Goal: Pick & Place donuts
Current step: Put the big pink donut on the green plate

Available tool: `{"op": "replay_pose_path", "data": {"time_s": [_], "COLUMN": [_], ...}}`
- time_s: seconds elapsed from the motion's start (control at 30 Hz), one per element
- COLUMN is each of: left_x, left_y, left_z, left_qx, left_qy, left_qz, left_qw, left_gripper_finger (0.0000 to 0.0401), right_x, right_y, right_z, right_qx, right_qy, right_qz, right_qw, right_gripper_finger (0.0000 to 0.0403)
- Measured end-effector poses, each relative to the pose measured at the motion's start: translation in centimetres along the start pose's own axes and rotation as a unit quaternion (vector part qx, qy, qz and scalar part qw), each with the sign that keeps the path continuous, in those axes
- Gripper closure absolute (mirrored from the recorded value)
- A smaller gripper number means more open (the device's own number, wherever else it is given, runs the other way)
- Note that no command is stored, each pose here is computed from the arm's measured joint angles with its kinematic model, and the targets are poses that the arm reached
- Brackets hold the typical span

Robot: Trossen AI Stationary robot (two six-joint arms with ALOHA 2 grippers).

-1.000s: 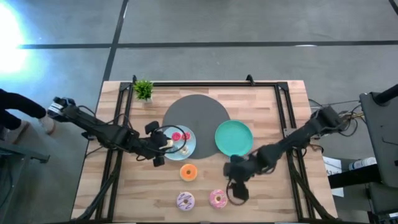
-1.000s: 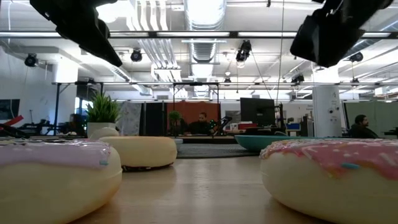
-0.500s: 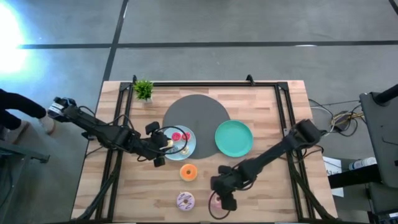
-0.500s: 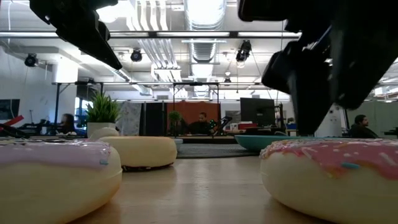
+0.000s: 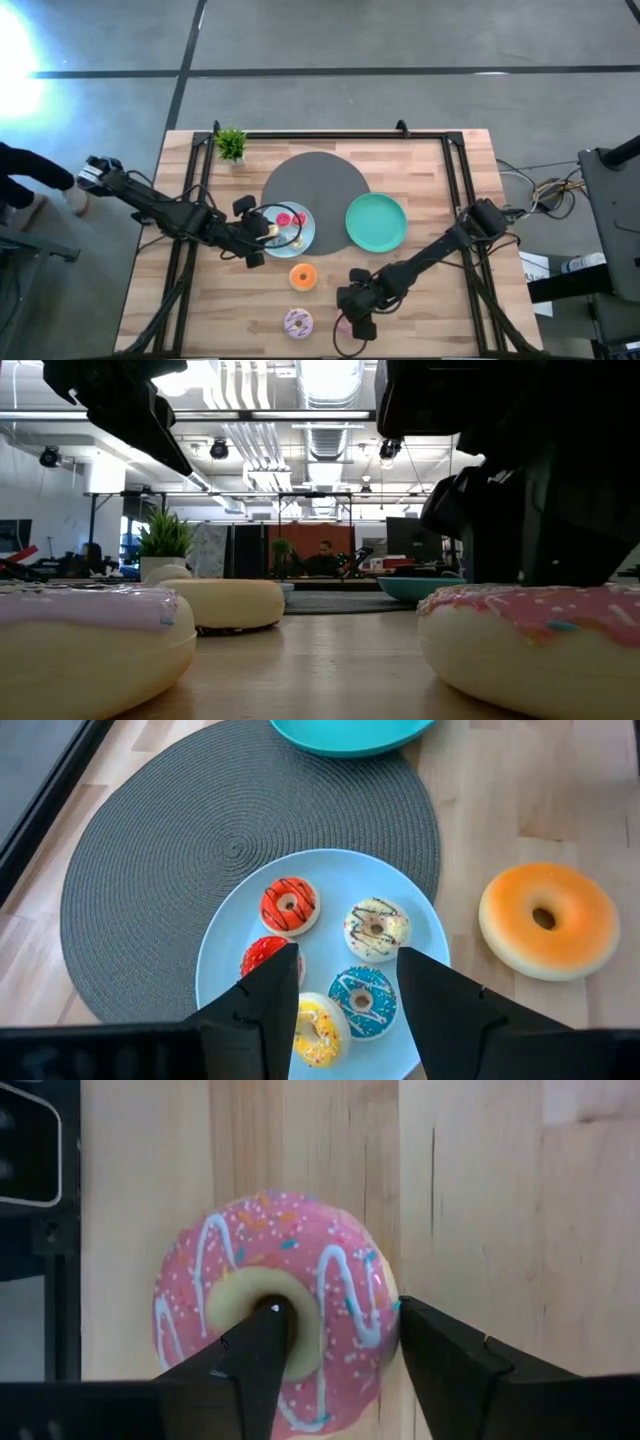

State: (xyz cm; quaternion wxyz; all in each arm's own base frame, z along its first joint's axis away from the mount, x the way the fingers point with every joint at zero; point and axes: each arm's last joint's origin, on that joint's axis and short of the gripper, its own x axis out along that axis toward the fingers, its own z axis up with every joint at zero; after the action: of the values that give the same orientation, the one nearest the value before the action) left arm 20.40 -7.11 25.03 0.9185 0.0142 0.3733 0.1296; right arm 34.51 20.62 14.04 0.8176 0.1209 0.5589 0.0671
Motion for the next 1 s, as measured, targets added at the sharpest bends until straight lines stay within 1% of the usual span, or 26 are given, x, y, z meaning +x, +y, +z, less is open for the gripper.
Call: {"op": "replay_pose_path", "data": {"time_s": [0.1,0.23,0.3,0.33,0.37,0.43,0.53,0.57,0.63,0.73,0.8,0.9,1.0], "left_x": [0.0,0.0,0.0,0.0,0.0,0.0,0.0,0.0,0.0,0.2,0.3,0.3,0.3], "left_y": [0.0,0.0,0.0,0.0,0.0,0.1,0.2,0.2,0.2,0.2,0.2,0.2,0.2], "left_z": [0.0,-0.1,-0.1,-0.1,-0.1,-0.1,-0.1,0.0,0.0,-0.2,-0.4,-0.5,-0.5], "left_qx": [0.001,0.002,0.002,0.003,0.002,0.002,0.002,0.001,0.000,-0.011,-0.018,-0.029,-0.033], "left_qy": [0.002,0.002,0.004,0.004,0.004,0.001,-0.004,-0.007,-0.008,-0.010,-0.007,-0.005,-0.005], "left_qz": [0.001,0.001,0.001,0.002,0.002,0.009,0.021,0.024,0.028,0.030,0.033,0.033,0.034], "left_qw": [1.000,1.000,1.000,1.000,1.000,1.000,1.000,1.000,1.000,0.999,0.999,0.999,0.999], "left_gripper_finger": [0.0256,0.0256,0.0256,0.0256,0.0256,0.0256,0.0256,0.0256,0.0256,0.0256,0.0256,0.0256,0.0256], "right_x": [0.0,-0.8,-1.8,-2.6,-3.6,-6.1,-10.2,-11.3,-12.7,-13.3,-13.5,-13.4,-12.9], "right_y": [0.0,-0.1,-0.4,-0.7,-1.1,-2.3,-4.8,-6.0,-9.0,-13.9,-16.5,-19.1,-21.3], "right_z": [0.0,0.1,0.1,0.1,0.1,0.1,0.2,0.1,-0.5,-2.4,-3.5,-4.3,-4.8], "right_qx": [-0.002,0.007,0.010,0.013,0.017,0.030,0.064,0.089,0.158,0.261,0.305,0.348,0.380], "right_qy": [-0.003,-0.014,-0.011,-0.007,-0.003,-0.002,-0.030,-0.037,-0.047,-0.047,-0.068,-0.107,-0.116], "right_qz": [-0.007,-0.022,-0.043,-0.054,-0.070,-0.118,-0.176,-0.185,-0.189,-0.209,-0.215,-0.207,-0.212], "right_qw": [1.000,1.000,0.999,0.998,0.997,0.993,0.982,0.978,0.968,0.941,0.925,0.908,0.893], "right_gripper_finger": [0.0256,0.0325,0.0363,0.0377,0.0383,0.0384,0.0384,0.0384,0.0384,0.0384,0.0384,0.0380,0.0374]}}
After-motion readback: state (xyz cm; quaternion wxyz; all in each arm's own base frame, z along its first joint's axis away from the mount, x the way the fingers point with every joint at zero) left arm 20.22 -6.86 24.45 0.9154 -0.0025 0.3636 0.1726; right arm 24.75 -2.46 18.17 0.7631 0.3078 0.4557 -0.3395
